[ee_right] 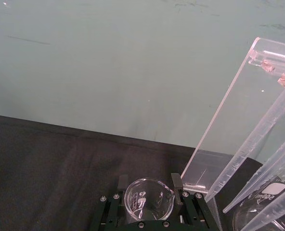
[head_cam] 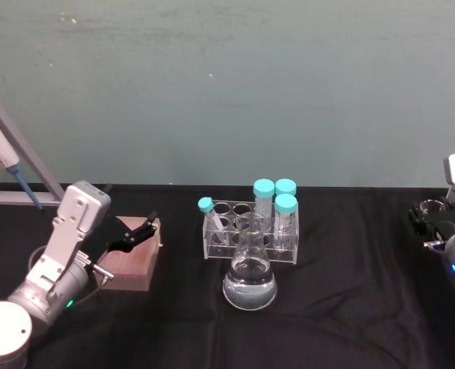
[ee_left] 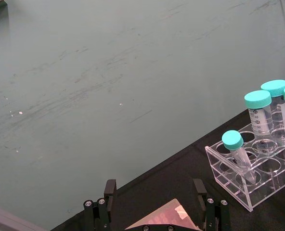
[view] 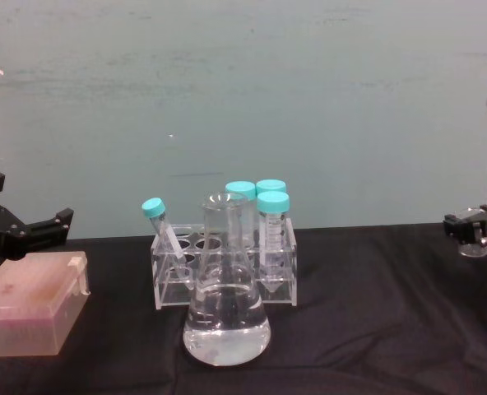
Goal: Place the experimental apparatus aside using one hand.
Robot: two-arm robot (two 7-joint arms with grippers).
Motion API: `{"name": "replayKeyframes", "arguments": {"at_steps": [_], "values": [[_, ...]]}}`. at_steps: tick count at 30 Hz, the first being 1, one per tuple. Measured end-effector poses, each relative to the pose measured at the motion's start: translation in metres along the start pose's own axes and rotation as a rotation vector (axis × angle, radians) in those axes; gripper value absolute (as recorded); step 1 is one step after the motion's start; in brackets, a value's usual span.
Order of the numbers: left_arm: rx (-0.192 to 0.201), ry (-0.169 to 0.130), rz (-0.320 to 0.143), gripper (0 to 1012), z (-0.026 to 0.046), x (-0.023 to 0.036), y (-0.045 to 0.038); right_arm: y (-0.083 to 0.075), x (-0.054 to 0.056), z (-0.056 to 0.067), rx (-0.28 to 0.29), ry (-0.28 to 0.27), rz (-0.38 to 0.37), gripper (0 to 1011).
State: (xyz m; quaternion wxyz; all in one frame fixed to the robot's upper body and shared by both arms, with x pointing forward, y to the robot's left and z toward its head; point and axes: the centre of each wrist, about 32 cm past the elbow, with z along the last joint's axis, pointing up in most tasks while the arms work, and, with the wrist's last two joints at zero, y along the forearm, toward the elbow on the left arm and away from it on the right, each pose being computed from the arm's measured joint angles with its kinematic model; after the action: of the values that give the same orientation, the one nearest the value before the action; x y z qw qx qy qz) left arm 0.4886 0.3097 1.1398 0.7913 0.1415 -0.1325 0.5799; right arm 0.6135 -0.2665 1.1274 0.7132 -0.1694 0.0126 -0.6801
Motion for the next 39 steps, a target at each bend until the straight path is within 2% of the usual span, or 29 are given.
{"name": "replayKeyframes", "arguments": {"at_steps": [39], "values": [[0.0,0.0,0.0,1000,0.0,0.0,0.0,0.0035,0.0003,-0.0056,-0.025,-0.002,0.023,537]]}}
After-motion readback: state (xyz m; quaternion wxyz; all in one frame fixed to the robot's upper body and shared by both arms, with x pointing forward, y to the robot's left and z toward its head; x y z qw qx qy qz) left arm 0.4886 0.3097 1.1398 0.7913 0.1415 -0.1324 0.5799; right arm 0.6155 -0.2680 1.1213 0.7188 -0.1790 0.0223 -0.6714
